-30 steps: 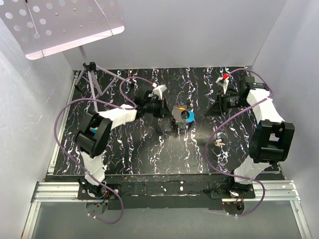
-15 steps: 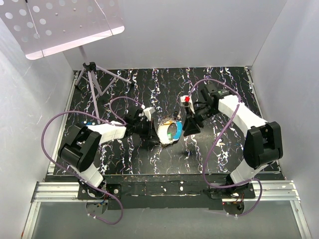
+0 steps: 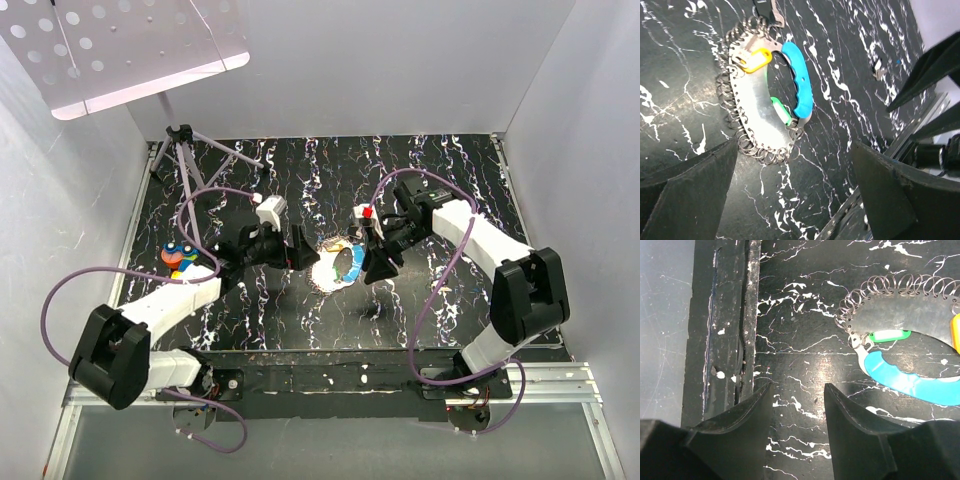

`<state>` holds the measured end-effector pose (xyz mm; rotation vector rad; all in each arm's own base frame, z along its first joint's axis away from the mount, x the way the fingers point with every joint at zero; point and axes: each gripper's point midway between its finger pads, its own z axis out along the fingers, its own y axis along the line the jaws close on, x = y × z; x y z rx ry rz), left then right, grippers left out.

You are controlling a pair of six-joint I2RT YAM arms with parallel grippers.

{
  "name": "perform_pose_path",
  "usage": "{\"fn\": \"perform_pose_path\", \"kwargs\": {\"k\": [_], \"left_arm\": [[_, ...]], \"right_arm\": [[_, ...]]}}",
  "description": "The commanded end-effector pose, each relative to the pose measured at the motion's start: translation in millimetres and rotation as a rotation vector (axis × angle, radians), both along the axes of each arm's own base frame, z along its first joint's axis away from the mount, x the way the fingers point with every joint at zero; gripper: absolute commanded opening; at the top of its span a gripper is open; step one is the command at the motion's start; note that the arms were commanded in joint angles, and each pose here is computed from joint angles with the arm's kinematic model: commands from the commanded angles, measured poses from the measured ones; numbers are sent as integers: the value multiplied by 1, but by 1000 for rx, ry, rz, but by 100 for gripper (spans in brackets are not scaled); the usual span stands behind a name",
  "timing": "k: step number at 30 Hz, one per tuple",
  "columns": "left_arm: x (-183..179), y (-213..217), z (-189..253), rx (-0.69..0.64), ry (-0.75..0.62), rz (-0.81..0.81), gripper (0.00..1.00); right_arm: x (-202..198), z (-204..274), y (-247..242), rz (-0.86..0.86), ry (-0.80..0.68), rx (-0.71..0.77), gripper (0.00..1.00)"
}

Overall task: Put the keys on the keyring
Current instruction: Move the keyring to the center of the board.

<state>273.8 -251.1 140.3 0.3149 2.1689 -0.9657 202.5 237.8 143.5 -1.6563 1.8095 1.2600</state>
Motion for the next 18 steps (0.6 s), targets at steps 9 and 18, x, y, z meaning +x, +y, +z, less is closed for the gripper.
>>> {"fn": "perform_pose_path", "kwargs": {"k": [9,18], "left_arm": [[7,4,-24,-141,195,37,79],[11,6,-54,-2,252,57,63]], "right_arm": [[30,30,-13,-145,-75,-68,54],[32,34,-19,-174,-48,-11,54]]}}
